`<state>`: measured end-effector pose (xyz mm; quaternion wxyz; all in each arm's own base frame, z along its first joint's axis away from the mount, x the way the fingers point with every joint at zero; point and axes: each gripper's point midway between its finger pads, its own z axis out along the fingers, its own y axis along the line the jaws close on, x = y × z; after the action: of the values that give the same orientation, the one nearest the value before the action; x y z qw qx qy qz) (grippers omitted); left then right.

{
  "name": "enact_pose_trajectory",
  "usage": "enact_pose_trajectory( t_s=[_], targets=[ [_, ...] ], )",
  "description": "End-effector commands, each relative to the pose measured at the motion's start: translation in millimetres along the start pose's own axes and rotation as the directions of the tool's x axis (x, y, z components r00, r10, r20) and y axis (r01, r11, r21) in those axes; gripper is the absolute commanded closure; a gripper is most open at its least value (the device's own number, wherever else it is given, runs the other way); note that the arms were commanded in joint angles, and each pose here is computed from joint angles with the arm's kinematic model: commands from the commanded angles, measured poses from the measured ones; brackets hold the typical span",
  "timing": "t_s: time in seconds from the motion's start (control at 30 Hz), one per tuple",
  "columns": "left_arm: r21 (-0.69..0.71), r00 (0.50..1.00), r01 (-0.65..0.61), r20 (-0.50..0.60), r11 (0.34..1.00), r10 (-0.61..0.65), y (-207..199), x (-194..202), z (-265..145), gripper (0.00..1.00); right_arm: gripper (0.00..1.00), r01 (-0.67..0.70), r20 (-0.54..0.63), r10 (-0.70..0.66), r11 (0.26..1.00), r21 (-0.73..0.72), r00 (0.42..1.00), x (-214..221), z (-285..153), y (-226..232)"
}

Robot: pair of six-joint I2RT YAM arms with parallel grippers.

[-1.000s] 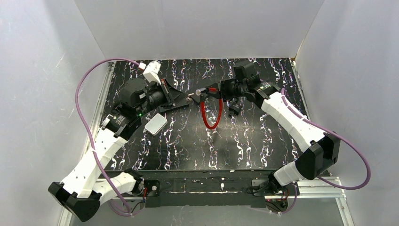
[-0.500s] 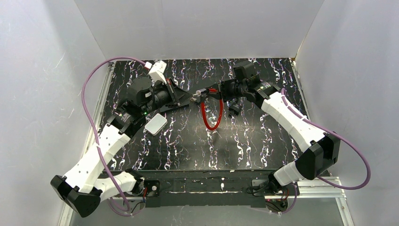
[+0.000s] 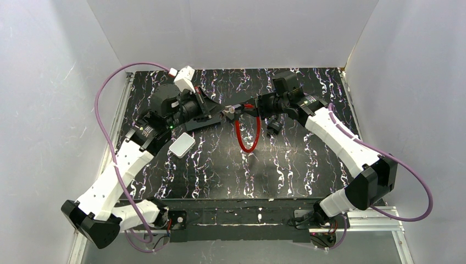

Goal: Unlock with the key

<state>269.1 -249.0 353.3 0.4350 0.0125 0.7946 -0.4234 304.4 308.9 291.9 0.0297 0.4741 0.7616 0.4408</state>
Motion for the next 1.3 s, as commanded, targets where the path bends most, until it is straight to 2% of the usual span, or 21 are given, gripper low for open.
enact_pose_trajectory(
  t_s=[0.0, 1.27],
  targets=[
    [-0.006, 1.0, -0.004, 0.001, 1.0, 0.004, -4.4, -3.9, -5.9, 1.0, 0.99, 0.025, -0.041, -0.028, 0.997, -0.079, 0.999, 16.5, -22.2, 23.8],
    [-0.071, 0.999, 0.032, -0.034, 0.997, -0.035, 19.8, 14.5, 11.2, 1.0, 0.99, 0.019, -0.062, -0.025, 0.995, -0.095, 0.998, 19.9, -19.8, 29.4]
  ],
)
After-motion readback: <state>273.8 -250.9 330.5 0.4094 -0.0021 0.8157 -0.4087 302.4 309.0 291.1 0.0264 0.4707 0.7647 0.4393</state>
